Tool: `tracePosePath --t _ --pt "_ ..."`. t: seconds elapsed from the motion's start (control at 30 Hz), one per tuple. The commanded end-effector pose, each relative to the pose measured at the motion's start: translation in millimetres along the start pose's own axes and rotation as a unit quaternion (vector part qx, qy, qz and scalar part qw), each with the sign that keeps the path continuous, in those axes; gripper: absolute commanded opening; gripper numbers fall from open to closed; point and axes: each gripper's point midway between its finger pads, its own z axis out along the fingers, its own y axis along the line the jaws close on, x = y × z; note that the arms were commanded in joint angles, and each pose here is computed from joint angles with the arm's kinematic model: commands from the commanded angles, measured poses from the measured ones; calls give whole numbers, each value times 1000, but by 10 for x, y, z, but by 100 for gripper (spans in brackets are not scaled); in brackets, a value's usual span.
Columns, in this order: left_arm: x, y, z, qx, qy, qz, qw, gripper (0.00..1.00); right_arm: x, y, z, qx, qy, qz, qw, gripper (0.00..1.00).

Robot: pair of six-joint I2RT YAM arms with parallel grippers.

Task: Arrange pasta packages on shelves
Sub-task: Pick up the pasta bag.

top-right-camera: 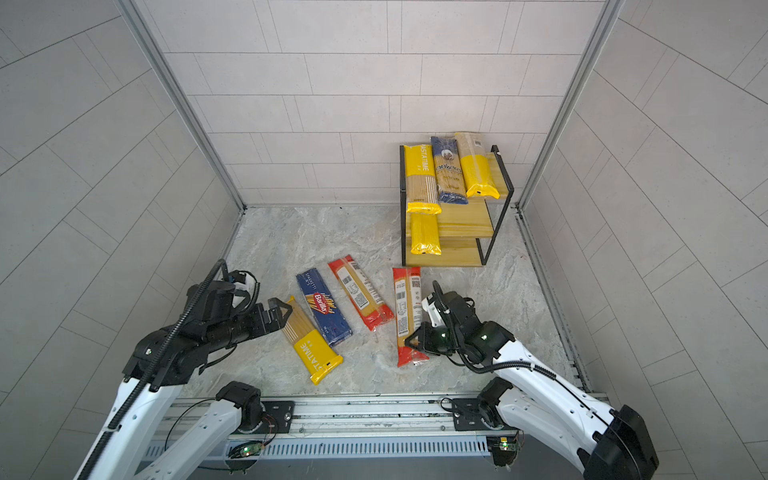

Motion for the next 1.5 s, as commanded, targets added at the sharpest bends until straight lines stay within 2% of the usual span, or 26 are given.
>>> tracePosePath --t 0.0,0.2,0.37,0.77,1.03,1.27,1.47 --pt "-46 -17 -61 4 -14 -2 1000 100 -93 246 -257 -47 -47 -38 997 0" --pt "-46 -49 -53 12 -11 -3 1000 100 -1 173 -541 -55 -93 -38 993 0" --pt "-68 -86 -65 19 -12 -7 1000 100 70 136 -675 -64 -110 -31 991 0" --pt "-92 -135 -116 26 -13 0 1000 100 17 300 -1160 -65 -172 -61 981 0" --pt "-128 -229 -73 42 -1 9 999 100 -202 432 -1404 -30 -213 -91 972 0" --pt "-177 -308 -52 55 1 19 998 99 -539 578 -1539 19 -234 -114 965 0" --pt "-225 -357 -72 60 -1 33 998 100 -910 557 -1552 30 -236 -81 968 0"
